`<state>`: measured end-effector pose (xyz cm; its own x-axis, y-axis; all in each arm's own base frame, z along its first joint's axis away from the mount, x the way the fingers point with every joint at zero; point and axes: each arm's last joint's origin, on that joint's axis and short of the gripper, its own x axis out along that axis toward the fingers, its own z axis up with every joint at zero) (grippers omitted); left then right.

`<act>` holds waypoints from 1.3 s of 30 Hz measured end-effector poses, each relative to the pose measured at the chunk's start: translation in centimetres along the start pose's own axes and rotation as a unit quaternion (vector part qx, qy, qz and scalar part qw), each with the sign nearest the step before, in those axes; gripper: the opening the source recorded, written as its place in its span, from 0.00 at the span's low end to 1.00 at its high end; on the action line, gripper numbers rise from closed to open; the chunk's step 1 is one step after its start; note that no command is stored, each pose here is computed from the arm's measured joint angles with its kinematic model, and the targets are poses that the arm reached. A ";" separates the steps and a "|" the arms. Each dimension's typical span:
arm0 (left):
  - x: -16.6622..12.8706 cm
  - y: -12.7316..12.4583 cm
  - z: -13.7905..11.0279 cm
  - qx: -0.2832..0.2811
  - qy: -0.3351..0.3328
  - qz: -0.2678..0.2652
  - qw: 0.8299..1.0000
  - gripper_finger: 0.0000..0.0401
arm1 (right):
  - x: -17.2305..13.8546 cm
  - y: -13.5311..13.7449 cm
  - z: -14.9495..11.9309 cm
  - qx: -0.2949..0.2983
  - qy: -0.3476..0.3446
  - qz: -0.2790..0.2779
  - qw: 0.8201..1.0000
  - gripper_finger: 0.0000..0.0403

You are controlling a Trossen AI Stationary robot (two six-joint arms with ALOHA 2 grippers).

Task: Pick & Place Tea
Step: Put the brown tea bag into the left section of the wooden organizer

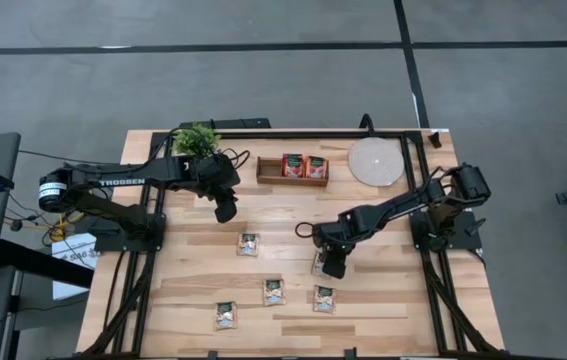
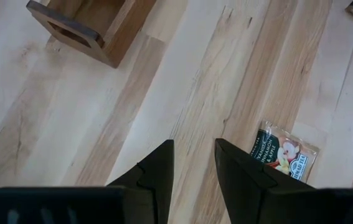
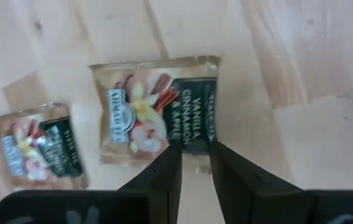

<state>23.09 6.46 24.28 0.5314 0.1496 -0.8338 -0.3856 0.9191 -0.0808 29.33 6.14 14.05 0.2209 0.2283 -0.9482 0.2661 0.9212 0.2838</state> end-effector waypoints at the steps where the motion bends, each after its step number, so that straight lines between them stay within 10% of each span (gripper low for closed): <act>1: 0.0 0.0 0.0 0.000 0.000 0.000 1.000 0.28 | 0.1 0.0 0.0 -0.001 -0.002 -0.007 1.000 0.19; 22: 0.0 0.0 0.2 -0.001 -0.012 -0.002 1.000 0.28 | 1.0 -0.8 -1.6 0.008 0.003 -0.062 0.998 0.01; 39: 0.0 -0.1 0.6 0.000 -0.029 -0.004 1.000 0.28 | 1.1 -2.1 -1.6 0.036 0.013 -0.075 0.996 0.10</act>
<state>23.55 6.60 24.59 0.5776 0.1627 -0.8000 -0.3815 0.9202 -0.0883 27.53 4.95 12.23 0.1485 0.0987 -0.9840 0.3614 0.9208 0.1469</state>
